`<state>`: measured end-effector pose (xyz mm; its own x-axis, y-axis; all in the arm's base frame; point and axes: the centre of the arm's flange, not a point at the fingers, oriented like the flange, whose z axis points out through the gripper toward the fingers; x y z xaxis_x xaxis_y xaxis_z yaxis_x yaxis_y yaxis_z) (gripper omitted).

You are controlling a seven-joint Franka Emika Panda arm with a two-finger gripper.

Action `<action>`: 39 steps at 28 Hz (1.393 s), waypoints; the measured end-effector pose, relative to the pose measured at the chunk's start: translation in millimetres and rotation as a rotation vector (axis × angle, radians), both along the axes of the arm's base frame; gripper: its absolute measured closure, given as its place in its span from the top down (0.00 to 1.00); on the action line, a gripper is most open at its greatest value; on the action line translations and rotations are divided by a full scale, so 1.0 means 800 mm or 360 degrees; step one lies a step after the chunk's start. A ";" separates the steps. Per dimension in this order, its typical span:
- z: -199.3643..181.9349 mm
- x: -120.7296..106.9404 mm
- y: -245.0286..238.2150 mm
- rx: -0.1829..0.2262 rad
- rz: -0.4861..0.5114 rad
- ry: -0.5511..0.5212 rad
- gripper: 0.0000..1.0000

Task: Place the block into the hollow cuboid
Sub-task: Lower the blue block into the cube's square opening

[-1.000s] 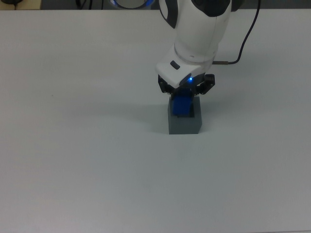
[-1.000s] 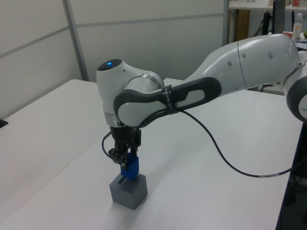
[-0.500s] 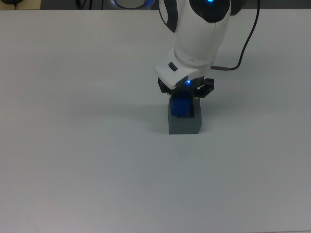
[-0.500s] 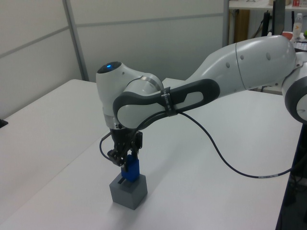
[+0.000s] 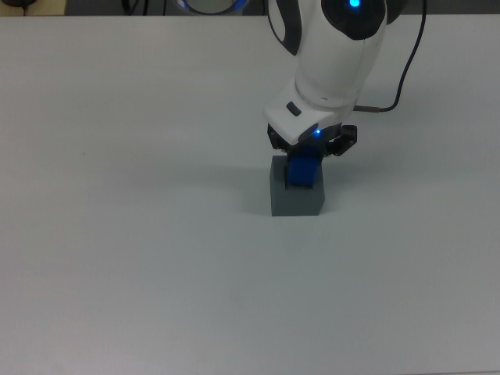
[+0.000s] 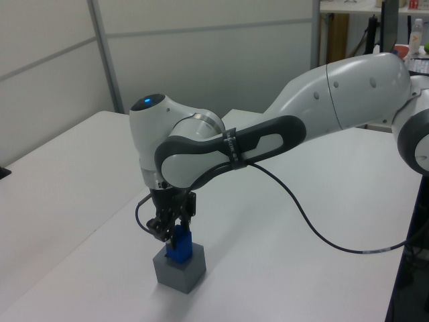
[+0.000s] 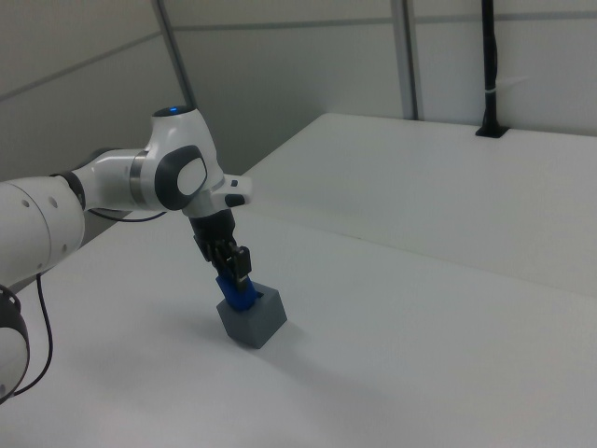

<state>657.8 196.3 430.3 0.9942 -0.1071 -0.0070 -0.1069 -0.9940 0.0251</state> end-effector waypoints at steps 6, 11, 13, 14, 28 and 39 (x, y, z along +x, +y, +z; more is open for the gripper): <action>0.000 0.005 0.004 0.0018 0.0007 -0.0051 0.51; 0.000 0.006 0.004 0.0019 0.0089 -0.0055 0.51; 0.000 0.006 0.004 0.0019 0.0123 -0.0057 0.51; 0.000 0.006 0.004 0.0019 0.0131 -0.0057 0.51; -0.002 0.008 -0.007 0.0006 0.0136 -0.0043 0.51; -0.018 0.005 -0.010 -0.0018 0.0149 0.0046 0.52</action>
